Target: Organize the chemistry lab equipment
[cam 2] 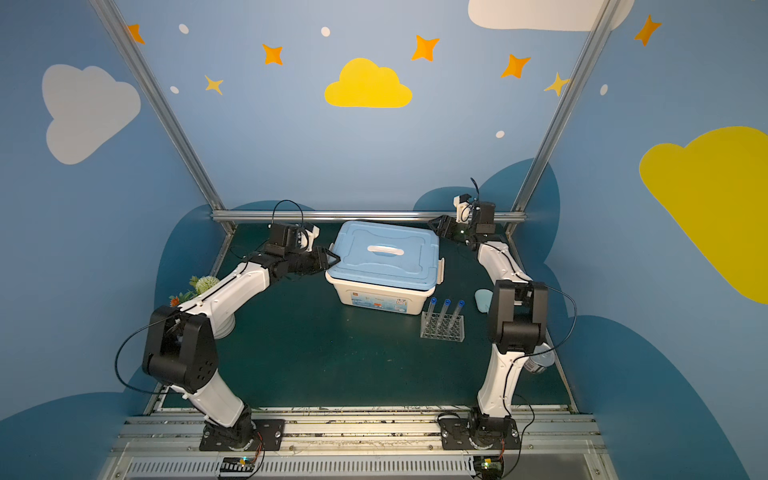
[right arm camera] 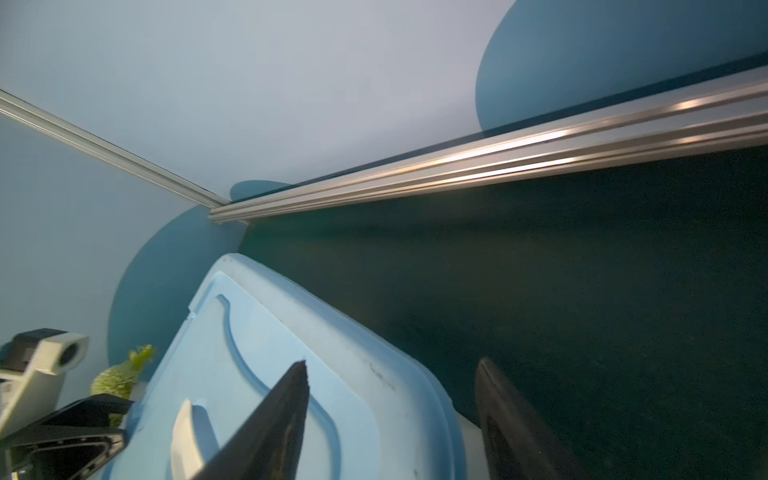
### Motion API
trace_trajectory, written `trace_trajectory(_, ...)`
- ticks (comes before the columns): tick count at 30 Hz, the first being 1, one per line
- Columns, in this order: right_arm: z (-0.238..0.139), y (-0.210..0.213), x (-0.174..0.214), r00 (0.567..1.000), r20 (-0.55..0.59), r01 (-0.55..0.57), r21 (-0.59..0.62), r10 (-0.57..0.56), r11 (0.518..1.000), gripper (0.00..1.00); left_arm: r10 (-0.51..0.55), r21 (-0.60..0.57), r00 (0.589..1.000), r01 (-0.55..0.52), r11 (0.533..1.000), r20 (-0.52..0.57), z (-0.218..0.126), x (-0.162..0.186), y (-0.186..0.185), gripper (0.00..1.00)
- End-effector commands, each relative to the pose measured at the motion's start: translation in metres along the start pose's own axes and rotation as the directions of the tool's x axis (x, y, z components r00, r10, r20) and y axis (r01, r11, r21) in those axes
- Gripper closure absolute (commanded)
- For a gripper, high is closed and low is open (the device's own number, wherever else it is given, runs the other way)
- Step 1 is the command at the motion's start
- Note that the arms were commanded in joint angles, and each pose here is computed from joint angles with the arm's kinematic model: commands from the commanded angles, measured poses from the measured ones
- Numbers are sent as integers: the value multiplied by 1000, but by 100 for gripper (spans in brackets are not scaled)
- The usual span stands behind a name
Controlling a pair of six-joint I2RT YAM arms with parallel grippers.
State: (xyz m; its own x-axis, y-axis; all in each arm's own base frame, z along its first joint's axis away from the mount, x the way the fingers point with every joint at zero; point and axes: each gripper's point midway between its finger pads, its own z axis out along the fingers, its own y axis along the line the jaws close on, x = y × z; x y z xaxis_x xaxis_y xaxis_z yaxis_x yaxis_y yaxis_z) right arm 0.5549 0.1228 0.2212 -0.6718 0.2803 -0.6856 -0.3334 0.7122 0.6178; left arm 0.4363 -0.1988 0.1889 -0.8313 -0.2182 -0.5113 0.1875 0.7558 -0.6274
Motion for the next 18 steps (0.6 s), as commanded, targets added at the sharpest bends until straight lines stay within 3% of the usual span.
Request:
trace_trajectory(1,2,25,-1,998,-34,-53,-129,49,990,37,23,3,1000,-23,1000,-2,-3,3,-4,51)
trace_trajectory(18,13,11,15,994,-79,-86,-108,77,990,40,26,7,1000,-26,1000,3,-4,2,-6,51)
